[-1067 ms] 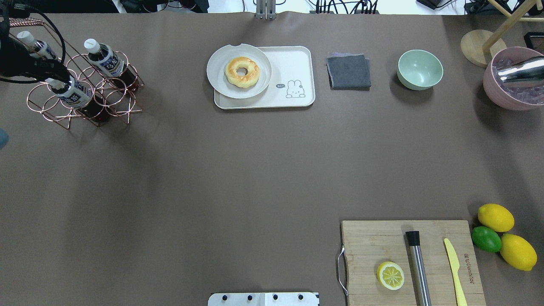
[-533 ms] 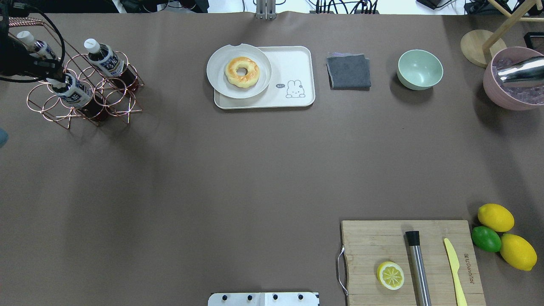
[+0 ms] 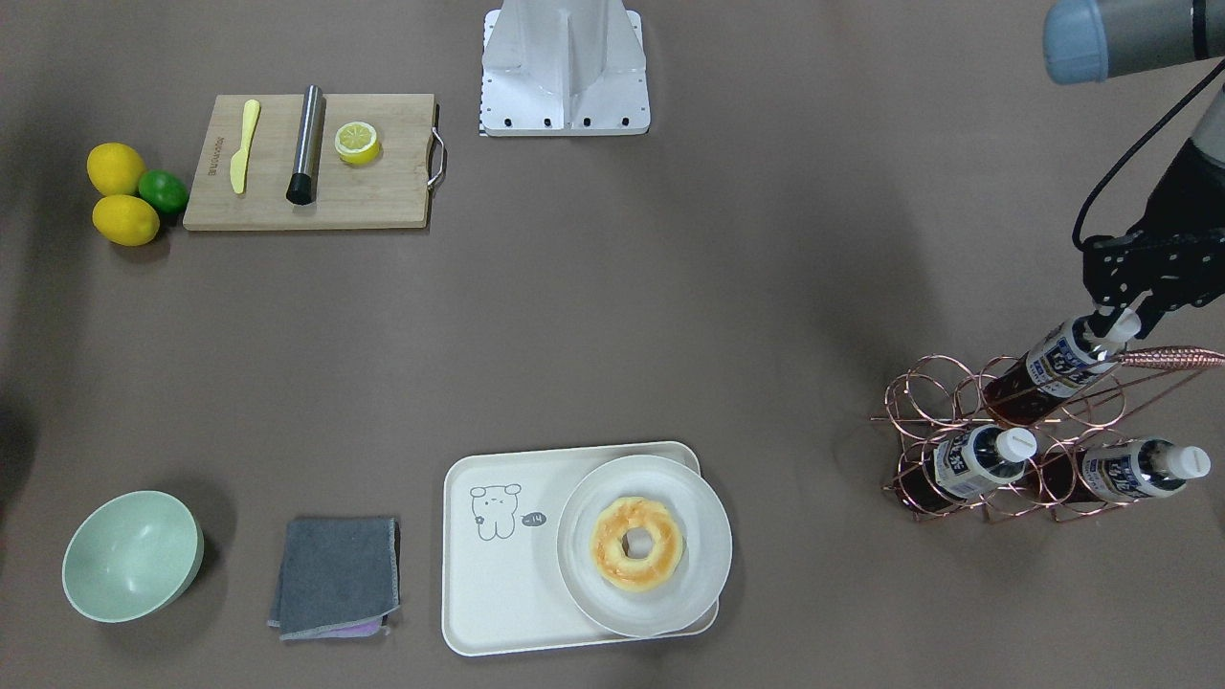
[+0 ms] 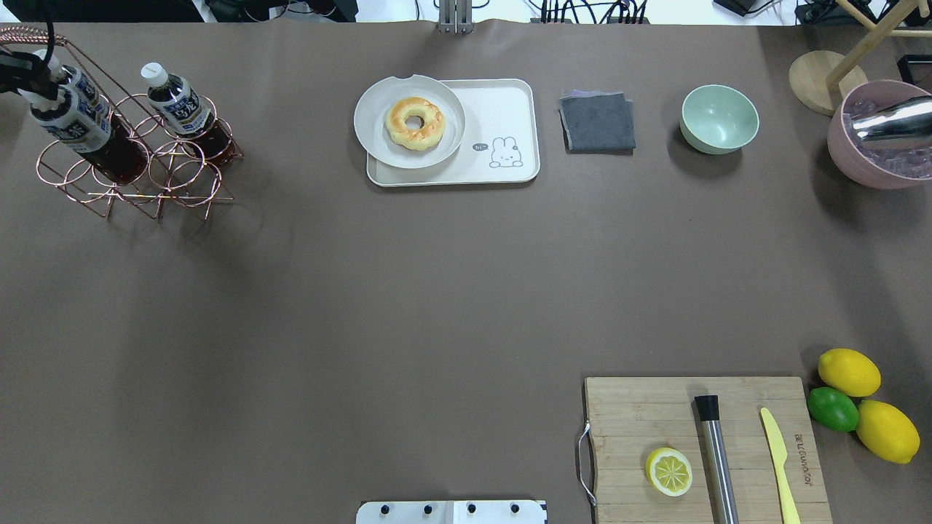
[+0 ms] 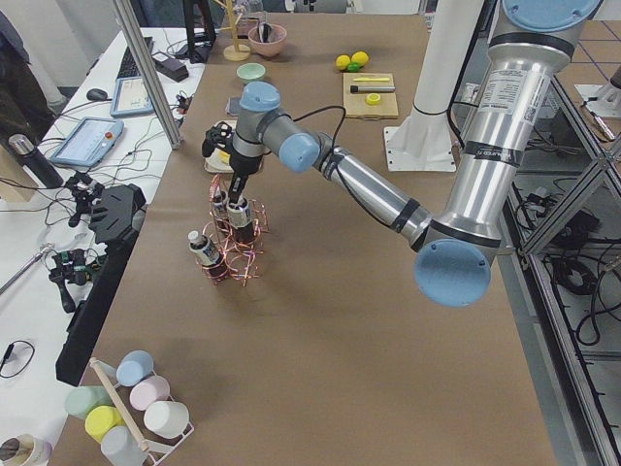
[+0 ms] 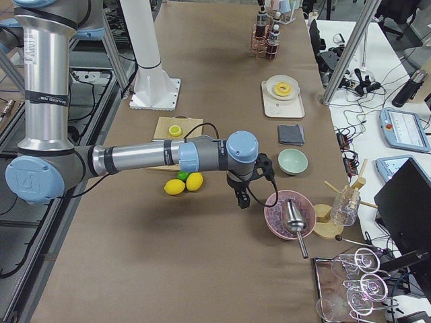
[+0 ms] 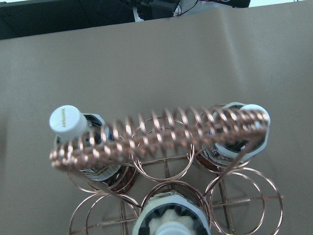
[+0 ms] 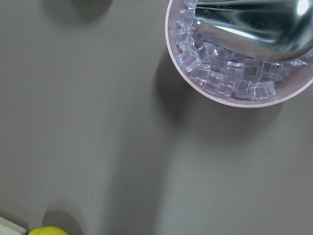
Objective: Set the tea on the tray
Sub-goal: 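Lift the tea bottle out of the rack with the left gripper toward the table middle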
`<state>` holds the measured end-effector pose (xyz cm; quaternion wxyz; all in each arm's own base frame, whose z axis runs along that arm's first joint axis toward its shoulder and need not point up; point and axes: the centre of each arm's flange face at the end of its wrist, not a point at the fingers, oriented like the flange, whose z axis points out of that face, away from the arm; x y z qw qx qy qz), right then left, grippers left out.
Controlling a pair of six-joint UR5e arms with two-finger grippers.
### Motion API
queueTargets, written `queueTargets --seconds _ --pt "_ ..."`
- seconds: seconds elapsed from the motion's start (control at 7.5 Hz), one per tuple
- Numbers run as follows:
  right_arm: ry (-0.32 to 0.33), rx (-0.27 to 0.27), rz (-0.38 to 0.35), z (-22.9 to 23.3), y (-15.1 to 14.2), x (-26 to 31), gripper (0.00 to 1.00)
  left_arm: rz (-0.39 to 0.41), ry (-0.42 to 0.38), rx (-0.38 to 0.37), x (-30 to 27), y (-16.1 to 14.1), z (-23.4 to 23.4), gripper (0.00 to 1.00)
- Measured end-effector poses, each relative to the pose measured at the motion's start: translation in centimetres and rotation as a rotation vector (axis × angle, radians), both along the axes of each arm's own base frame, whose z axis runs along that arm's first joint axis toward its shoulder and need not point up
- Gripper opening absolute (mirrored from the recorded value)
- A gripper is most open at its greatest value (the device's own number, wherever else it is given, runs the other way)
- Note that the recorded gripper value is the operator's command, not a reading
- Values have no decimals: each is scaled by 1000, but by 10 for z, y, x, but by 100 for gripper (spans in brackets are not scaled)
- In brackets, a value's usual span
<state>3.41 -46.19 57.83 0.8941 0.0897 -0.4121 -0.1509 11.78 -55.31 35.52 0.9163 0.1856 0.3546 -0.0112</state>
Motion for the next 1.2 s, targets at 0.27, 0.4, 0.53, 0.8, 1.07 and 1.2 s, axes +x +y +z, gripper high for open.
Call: queueTargets --seconds 0.27,0.4,0.53,0.8,1.07,1.2 --pt "0 -2 -7 1 0 -3 100 1 -1 -45 -21 15 -62 0" --pt "0 -2 -9 0 0 -4 100 -4 -2 -84 -24 27 -99 0" --pt "0 -1 -11 0 0 -5 100 -21 9 -127 -19 38 -135 0" --pt "0 2 -14 -1 -2 -7 100 -45 75 -213 34 65 -189 0" --pt "0 7 -18 -3 -4 -9 100 -77 141 -307 129 86 -249 0" --pt "1 10 -23 -4 -5 -11 100 -90 134 -335 186 98 -272 0"
